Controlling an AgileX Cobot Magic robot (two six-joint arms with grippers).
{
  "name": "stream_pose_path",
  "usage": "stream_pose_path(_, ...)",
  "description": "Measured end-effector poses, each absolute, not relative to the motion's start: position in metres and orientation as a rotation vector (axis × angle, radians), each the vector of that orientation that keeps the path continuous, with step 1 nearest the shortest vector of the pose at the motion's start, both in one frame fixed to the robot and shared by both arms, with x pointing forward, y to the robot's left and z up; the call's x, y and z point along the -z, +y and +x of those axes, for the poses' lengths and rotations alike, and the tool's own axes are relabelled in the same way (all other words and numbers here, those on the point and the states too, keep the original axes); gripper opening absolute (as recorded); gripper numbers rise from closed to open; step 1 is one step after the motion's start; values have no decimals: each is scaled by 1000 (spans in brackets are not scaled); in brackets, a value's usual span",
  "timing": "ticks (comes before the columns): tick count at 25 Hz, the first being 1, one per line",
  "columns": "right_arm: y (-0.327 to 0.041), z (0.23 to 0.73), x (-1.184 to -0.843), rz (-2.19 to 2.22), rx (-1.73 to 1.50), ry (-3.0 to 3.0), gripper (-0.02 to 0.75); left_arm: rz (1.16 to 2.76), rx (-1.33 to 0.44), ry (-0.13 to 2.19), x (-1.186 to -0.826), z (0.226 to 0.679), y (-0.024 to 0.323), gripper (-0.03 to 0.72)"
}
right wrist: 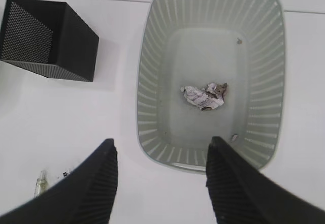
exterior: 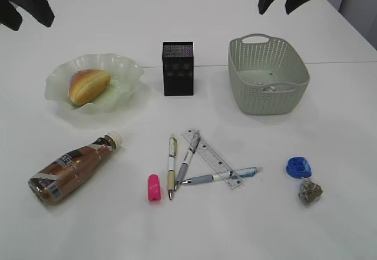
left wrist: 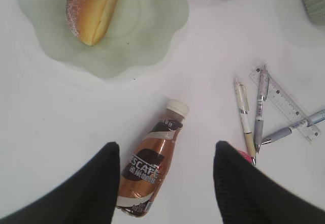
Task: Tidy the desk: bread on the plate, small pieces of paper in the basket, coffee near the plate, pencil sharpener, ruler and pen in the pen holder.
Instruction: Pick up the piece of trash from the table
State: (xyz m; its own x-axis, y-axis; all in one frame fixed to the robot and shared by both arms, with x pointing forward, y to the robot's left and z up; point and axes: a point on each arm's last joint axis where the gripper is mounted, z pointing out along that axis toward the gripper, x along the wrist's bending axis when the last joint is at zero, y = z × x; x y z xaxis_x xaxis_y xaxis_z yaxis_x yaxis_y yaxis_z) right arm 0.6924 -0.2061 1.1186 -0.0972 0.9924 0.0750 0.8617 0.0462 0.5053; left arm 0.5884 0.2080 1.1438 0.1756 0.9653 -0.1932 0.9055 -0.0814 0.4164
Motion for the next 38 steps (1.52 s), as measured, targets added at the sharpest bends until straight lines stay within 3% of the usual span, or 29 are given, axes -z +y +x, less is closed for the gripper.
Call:
stream_pose_path(7,-218,635,-1170,1851,-678,2001,445,2007,-156,1755,-1144,588,206,426)
stream_pose_path(13,-231,568,-1175,1886,-623,2038,445,1996,-131,1749,-1144,587,204,426)
stream_pose_path(25,-243,474,-1112,2077,-454,2179,445,1971,-75,1737,-1145,586,200,426)
stream_pose_path(30,-247,467,-1078,2113,-276,2235,445,1971,-75,1736,-1145,586,200,426)
stream_pose_path(38,-244,483,-1058,2128,-239,2246,445,2003,-124,1731,-1145,587,203,426)
